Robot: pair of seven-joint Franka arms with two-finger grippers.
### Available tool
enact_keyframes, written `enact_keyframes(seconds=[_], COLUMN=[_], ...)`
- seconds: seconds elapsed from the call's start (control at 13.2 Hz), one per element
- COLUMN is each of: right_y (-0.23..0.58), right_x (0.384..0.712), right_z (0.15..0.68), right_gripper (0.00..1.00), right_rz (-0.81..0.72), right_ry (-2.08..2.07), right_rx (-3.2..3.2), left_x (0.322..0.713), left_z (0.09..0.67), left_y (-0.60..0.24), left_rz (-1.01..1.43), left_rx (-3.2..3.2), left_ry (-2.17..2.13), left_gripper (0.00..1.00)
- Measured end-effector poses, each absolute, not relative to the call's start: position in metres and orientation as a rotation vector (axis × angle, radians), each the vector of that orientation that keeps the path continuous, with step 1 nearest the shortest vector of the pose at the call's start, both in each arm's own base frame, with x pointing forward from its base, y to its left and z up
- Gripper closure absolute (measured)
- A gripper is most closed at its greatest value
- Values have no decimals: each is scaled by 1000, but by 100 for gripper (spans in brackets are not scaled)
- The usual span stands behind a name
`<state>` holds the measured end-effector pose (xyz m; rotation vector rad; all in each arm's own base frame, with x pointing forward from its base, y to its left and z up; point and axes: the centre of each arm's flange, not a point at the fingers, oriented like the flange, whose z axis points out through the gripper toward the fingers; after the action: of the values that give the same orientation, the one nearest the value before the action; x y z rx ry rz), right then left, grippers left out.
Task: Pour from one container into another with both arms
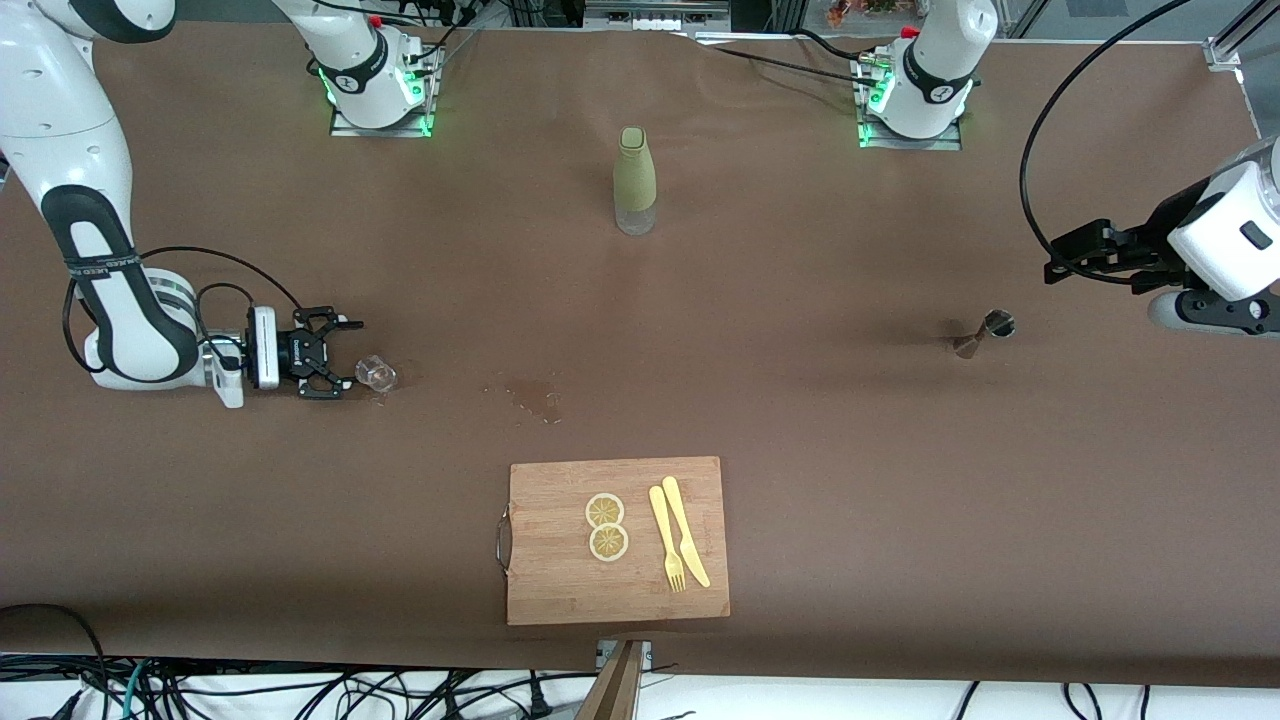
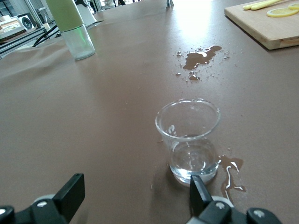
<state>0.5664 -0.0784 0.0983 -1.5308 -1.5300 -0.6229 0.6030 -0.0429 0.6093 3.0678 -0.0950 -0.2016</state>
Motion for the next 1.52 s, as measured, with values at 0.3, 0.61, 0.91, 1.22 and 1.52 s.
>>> enact_keyframes(seconds=[0.3, 0.61, 0.91, 1.22, 1.52], right_y=[-68, -71, -87, -105, -107], right_x=[571, 576, 611, 634, 611], right_z=[99, 103, 143, 249, 386], right_gripper=[0, 0, 0, 0, 0], right_rz=[-636, -645, -684, -692, -487], right_ry=[-1533, -1546, -1669, -1809, -1782], right_rx=[-1532, -1537, -1548, -1627, -1927], left_x=[603, 603, 603, 603, 603], left_z=[609, 609, 609, 609, 609], left_y=[-43, -43, -43, -43, -43], left_rz=[-202, -202, -202, -202, -202], left_rx=[3068, 3068, 3068, 3068, 3068], left_ry=[-95, -95, -95, -95, -95], left_gripper=[0, 0, 0, 0, 0])
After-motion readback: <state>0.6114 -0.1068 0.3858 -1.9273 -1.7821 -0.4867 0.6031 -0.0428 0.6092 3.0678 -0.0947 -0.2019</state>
